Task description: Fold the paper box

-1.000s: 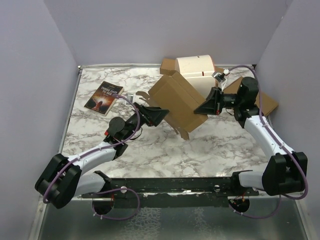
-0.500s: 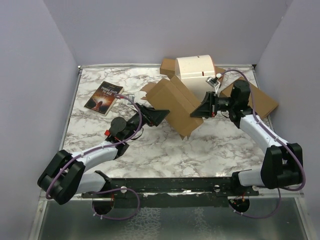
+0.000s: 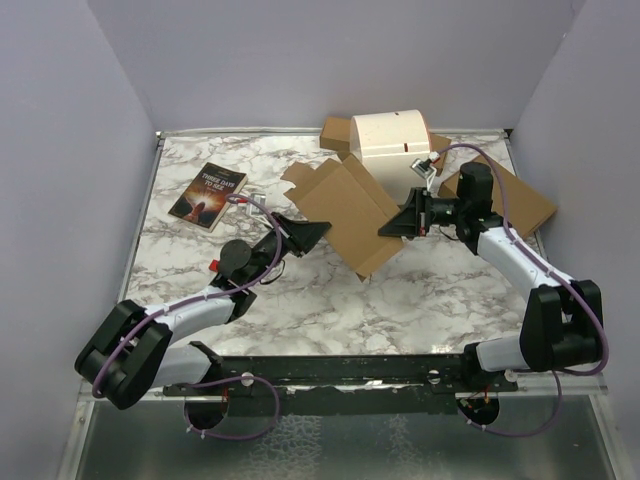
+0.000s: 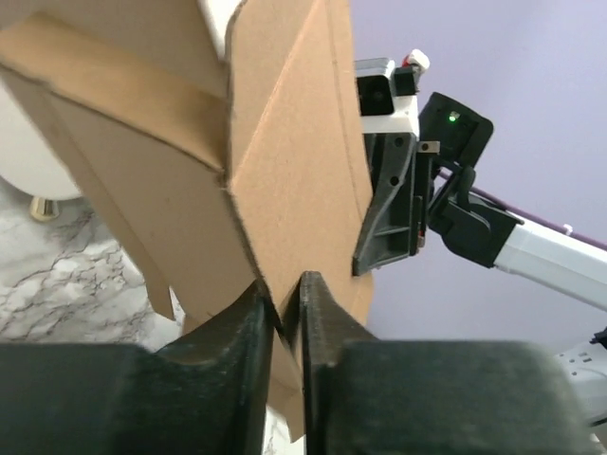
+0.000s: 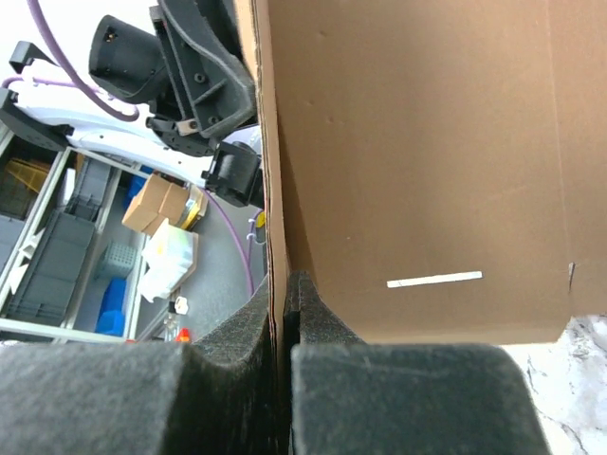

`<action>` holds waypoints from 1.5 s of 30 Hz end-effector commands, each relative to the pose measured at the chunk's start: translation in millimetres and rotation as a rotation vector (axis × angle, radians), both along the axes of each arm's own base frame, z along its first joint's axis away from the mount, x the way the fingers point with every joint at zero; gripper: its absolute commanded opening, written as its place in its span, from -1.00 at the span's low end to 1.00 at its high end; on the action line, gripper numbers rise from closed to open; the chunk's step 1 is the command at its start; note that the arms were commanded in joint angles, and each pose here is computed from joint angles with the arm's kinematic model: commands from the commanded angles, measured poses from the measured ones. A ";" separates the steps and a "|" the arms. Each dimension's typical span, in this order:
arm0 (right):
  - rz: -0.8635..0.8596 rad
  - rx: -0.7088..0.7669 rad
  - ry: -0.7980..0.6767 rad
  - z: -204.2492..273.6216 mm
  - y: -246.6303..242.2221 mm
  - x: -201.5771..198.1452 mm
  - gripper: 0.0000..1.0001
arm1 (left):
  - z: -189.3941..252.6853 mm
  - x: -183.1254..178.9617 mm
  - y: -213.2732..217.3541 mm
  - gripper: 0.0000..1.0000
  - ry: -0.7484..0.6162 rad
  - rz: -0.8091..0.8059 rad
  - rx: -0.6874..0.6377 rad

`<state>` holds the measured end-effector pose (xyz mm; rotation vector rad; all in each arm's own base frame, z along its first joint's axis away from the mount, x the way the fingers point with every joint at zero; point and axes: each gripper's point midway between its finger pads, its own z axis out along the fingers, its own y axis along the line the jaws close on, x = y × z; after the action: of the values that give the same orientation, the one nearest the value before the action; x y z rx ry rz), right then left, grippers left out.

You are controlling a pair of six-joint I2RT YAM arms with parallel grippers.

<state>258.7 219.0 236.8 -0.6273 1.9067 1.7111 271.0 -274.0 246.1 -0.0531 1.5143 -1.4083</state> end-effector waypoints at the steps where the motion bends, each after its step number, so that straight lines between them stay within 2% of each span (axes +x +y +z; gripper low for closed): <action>1: -0.012 -0.007 -0.016 1.0 3.1 4.4 -0.98 | 26.8 -5.7 -1.3 -0.85 -0.059 -0.020 -0.066; 4: -0.010 -0.002 -0.018 2.0 3.2 3.4 -0.98 | 28.5 -4.7 -2.0 -1.00 -0.047 -0.022 -0.064; 10: -0.005 0.017 -0.024 6.8 3.4 1.4 -0.98 | 35.4 -5.2 -1.8 -1.00 -0.051 -0.023 -0.071; 11: -0.005 0.022 -0.031 8.8 3.4 1.3 -0.98 | 35.0 -6.0 -2.9 -0.93 -0.048 -0.031 -0.072; 13: -0.006 0.030 -0.050 13.5 2.9 1.4 -0.98 | 31.6 -6.0 -5.1 -0.38 -0.025 -0.043 -0.068; 14: -0.005 0.034 -0.059 15.9 2.3 2.0 -0.98 | 28.8 -7.1 -6.9 -0.21 -0.016 -0.055 -0.062; 18: -0.004 0.045 -0.133 33.5 -3.8 8.4 -0.98 | 18.8 -12.9 -5.7 0.11 -0.015 -0.068 -0.036; 21: -0.015 0.027 -0.226 51.9 -9.2 16.7 -0.98 | 22.0 -14.8 6.4 0.32 -0.071 -0.018 0.023; 25: -0.051 -0.021 -0.387 79.7 -16.7 23.4 -0.98 | 44.9 -19.4 33.1 0.55 -0.226 0.039 0.162; 30: -0.065 -0.104 -0.646 124.7 -32.6 24.0 -0.98 | 85.9 -17.4 82.3 0.60 -0.378 0.134 0.382; 33: -0.080 -0.195 -0.774 132.5 -40.5 24.5 -0.98 | 105.8 -6.8 107.5 0.59 -0.414 0.208 0.508; 36: -0.089 -0.282 -0.829 132.1 -48.6 22.5 -0.98 | 117.2 9.3 130.3 0.57 -0.470 0.318 0.668; 40: -0.067 -0.346 -0.851 130.1 -55.0 16.2 -0.98 | 118.8 25.9 142.6 0.60 -0.688 0.397 0.882; 43: -0.056 -0.370 -0.867 131.8 -57.6 13.1 -0.98 | 108.9 36.8 134.0 0.63 -0.827 0.327 0.993; 45: -0.053 -0.381 -0.878 134.0 -58.7 11.8 -0.98 | 98.9 44.6 128.8 0.61 -0.873 0.261 1.033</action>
<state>277.7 169.1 377.5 -1.1512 1.5107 0.8657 298.2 -139.6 370.7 0.5691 1.2838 -0.3670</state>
